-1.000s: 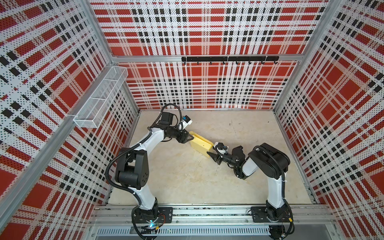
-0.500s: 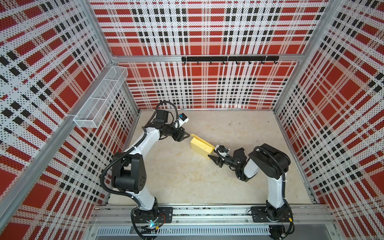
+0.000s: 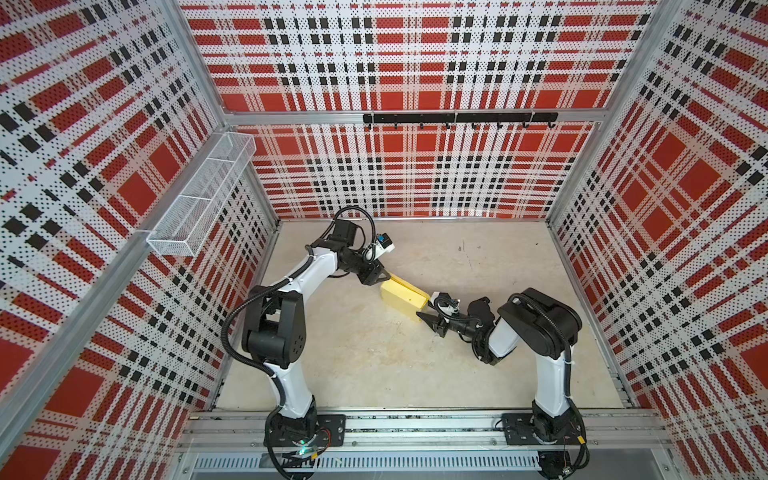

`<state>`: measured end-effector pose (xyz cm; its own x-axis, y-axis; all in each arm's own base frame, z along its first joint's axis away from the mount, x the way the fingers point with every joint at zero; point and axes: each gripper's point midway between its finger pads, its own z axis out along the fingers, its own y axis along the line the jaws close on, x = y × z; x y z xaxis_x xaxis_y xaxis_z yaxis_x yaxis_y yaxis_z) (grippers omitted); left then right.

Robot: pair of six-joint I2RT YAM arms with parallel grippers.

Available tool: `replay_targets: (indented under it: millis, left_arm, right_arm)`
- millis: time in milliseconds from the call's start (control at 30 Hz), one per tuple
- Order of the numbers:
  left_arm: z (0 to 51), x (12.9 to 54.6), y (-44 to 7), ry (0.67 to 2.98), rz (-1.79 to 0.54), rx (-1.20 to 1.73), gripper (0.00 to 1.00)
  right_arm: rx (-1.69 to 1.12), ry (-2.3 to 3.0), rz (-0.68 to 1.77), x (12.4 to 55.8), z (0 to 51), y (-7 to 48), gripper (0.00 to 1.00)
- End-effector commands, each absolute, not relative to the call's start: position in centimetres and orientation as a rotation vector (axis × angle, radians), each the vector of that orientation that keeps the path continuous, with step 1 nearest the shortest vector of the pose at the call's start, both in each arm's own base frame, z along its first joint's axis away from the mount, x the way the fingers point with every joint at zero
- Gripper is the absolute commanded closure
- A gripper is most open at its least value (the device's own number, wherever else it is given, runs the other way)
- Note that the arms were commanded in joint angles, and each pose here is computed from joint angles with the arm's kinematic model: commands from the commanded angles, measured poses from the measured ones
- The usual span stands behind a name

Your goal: Fold the paper box

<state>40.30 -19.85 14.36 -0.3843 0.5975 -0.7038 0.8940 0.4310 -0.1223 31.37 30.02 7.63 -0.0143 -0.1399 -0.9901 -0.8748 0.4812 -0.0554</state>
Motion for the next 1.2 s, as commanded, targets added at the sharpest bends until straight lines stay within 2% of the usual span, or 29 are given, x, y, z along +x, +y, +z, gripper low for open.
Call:
replay_targets:
  millis: [0,100,600,1167]
  left_arm:
    - [15.1,39.9,-20.0,2.137,-0.678,1.243,0.58]
    - [15.5,39.8,-19.8,2.202,-0.677,1.183,0.64]
    - [15.8,38.8,-19.5,2.384,-0.704,0.999,0.75]
    - [15.7,38.2,-20.3,2.417,-0.765,0.885,0.88]
  right_arm:
    - [-0.933,1.437,0.734,31.4,8.9,29.9,0.54]
    - [-0.923,1.441,0.731,31.6,9.0,29.8,0.54]
    - [-0.914,1.458,0.741,31.7,8.6,29.8,0.56]
    - [-0.919,1.459,0.734,31.7,8.4,29.8,0.57]
